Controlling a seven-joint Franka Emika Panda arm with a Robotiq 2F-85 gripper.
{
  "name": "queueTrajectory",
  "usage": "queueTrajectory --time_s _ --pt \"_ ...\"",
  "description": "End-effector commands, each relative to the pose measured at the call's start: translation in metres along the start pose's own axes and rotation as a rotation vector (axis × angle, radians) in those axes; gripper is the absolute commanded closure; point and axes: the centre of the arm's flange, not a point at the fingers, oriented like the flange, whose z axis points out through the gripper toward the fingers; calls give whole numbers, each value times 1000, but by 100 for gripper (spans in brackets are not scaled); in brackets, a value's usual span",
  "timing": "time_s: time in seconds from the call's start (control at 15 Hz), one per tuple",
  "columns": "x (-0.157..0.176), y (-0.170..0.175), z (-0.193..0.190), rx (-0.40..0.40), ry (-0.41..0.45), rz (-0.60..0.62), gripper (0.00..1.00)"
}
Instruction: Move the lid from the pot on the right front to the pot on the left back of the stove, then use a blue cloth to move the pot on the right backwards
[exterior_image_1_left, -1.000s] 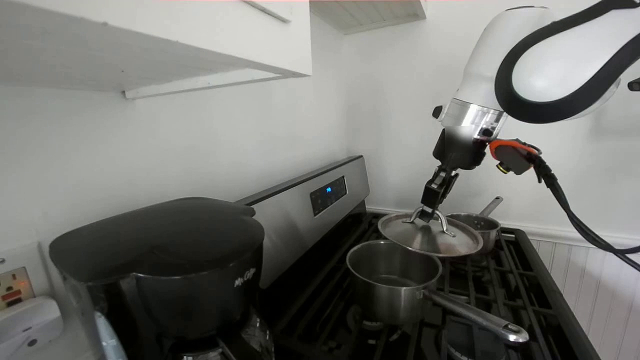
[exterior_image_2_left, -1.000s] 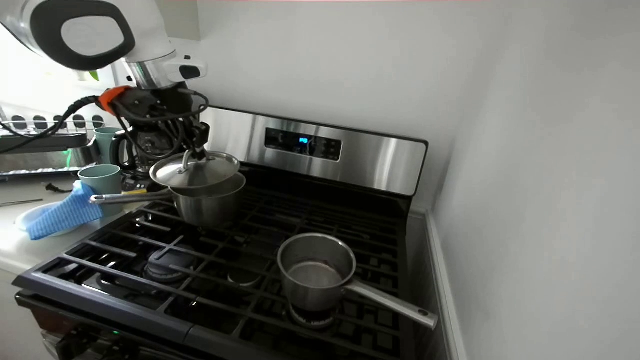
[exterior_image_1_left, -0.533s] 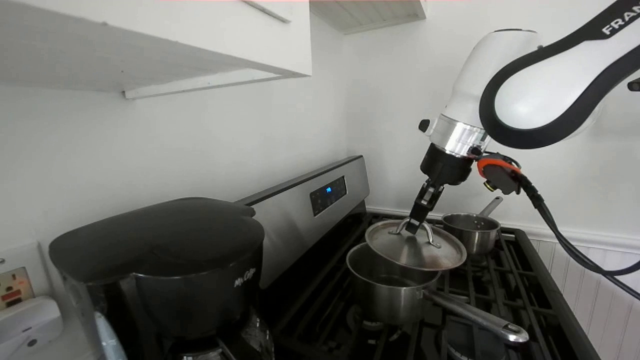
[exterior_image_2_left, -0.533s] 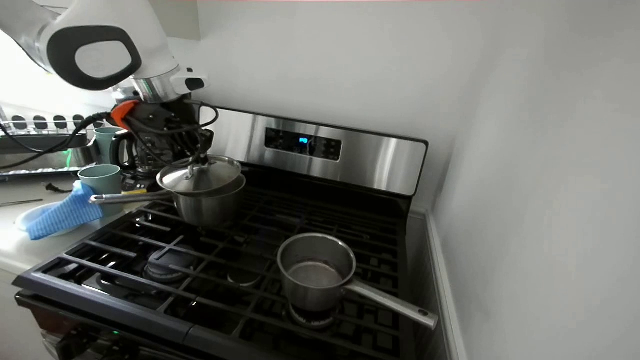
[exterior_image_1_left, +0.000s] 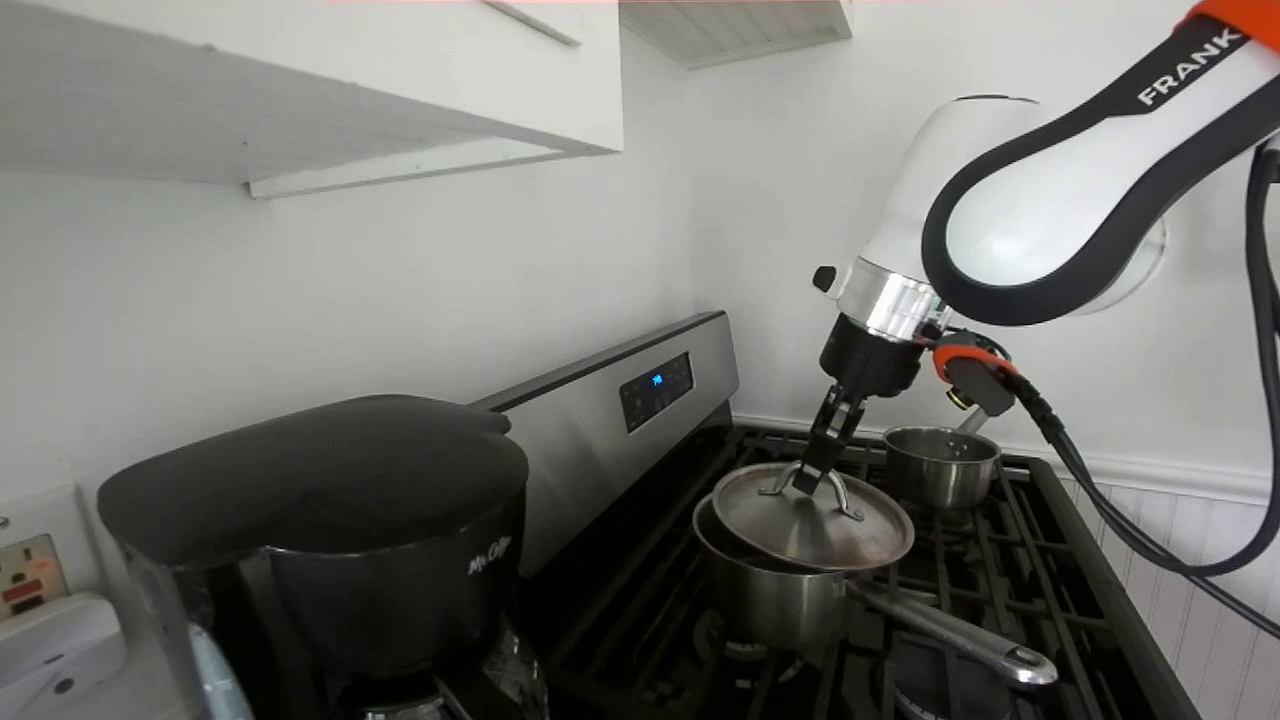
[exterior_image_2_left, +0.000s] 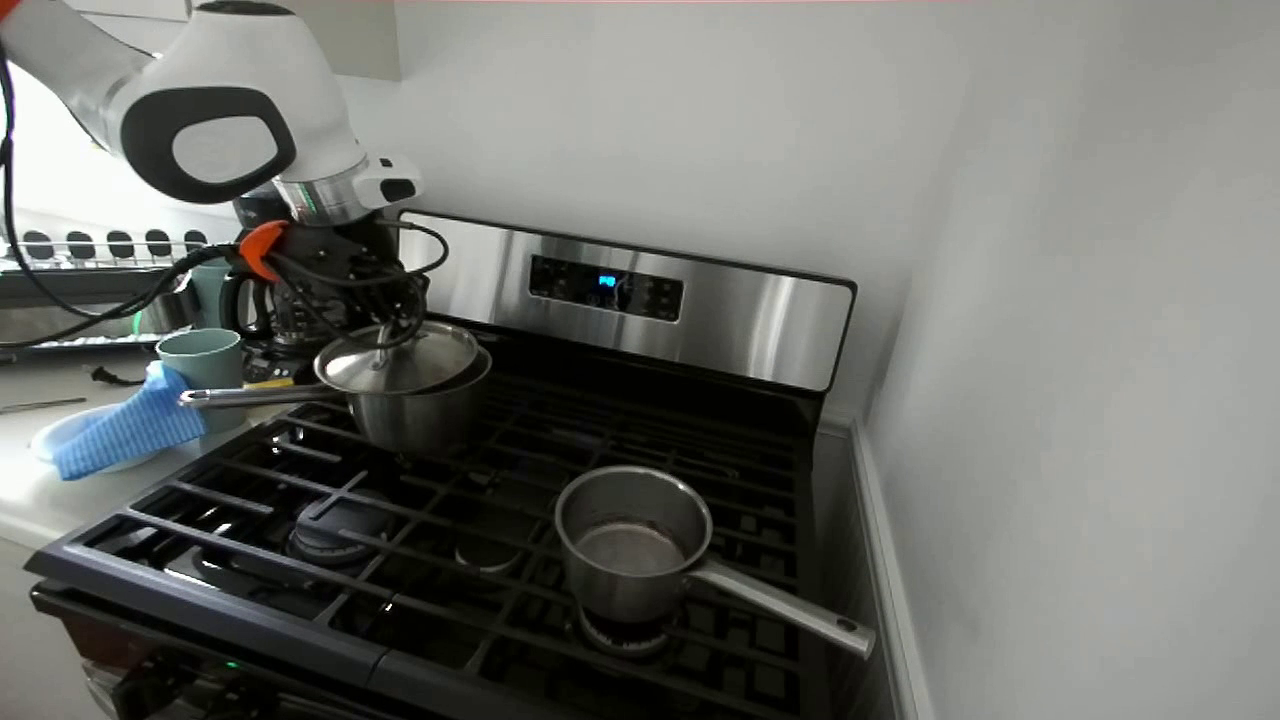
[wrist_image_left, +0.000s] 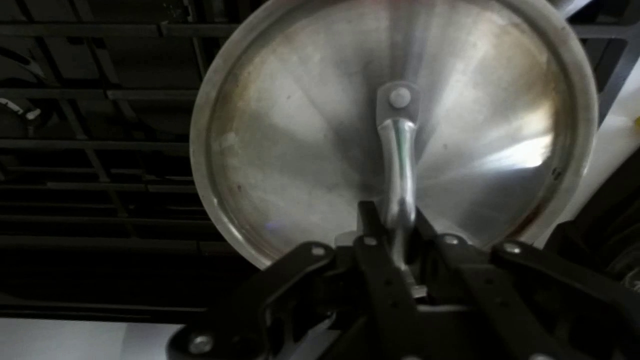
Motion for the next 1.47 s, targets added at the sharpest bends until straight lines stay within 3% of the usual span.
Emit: queueTrajectory --time_s 0.0,1.4 --pt "14 3 6 10 18 -31 96" --pt "36 11 35 4 -26 -44 96"
